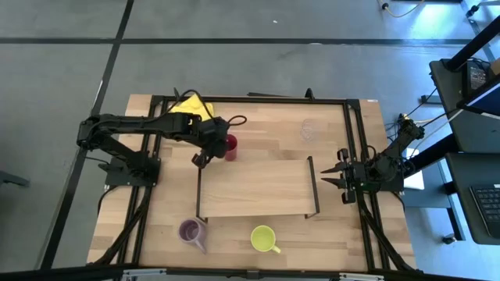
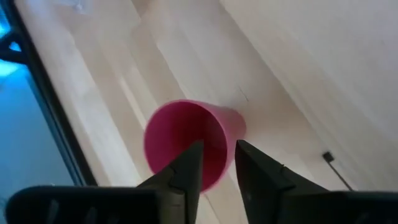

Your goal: Stack small to large cups/mugs on shelf

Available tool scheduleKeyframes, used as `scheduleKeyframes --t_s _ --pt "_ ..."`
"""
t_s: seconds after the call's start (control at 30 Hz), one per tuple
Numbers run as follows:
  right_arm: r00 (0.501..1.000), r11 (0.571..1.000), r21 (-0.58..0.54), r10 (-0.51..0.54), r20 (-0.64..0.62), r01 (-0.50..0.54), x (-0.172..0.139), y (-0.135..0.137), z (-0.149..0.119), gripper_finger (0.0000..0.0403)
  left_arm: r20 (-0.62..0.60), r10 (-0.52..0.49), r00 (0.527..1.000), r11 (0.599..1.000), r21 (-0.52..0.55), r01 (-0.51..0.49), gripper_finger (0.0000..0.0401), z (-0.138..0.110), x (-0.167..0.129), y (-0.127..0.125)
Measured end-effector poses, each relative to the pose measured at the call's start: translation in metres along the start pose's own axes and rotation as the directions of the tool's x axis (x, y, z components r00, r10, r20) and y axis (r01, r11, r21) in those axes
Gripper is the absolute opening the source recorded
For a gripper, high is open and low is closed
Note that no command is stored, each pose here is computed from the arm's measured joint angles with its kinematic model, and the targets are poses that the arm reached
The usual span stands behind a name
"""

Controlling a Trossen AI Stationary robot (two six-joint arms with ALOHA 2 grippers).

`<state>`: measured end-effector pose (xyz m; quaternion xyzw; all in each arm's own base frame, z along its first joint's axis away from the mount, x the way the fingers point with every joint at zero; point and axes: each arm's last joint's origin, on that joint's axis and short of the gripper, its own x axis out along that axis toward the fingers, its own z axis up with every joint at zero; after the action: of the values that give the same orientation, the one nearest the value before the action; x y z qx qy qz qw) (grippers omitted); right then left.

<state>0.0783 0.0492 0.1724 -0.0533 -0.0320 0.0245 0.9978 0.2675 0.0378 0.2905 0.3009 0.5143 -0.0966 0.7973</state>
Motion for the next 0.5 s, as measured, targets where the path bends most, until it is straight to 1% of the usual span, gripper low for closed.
scheduleKeyframes --t_s 0.1,0.17,0.23,0.33,0.5 --pt "1.0 1.0 0.0 0.0 0.0 0.0 0.0 0.0 0.0 0.0096 -0.024 -0.009 1.0 1.0 -0.013 0.009 0.0119 -0.002 0.004 0.002" --pt "1.0 1.0 0.0 0.0 0.0 0.0 0.0 0.0 0.0 0.0096 -0.07 -0.024 0.997 0.999 -0.029 0.022 0.0127 -0.005 0.01 0.002" --pt "1.0 1.0 0.0 0.0 0.0 0.0 0.0 0.0 0.0 0.0096 -0.083 -0.021 0.996 0.999 -0.041 0.018 0.013 -0.005 0.015 0.005" --pt "1.0 1.0 0.0 0.0 0.0 0.0 0.0 0.0 0.0 0.0096 -0.102 -0.061 0.993 0.997 -0.057 0.056 0.013 -0.007 0.025 0.006" --pt "1.0 1.0 0.001 0.0 0.0 0.0 0.0 0.0 0.0 0.0096 -0.103 -0.085 0.991 0.996 -0.051 0.08 0.0128 -0.005 0.031 0.005"
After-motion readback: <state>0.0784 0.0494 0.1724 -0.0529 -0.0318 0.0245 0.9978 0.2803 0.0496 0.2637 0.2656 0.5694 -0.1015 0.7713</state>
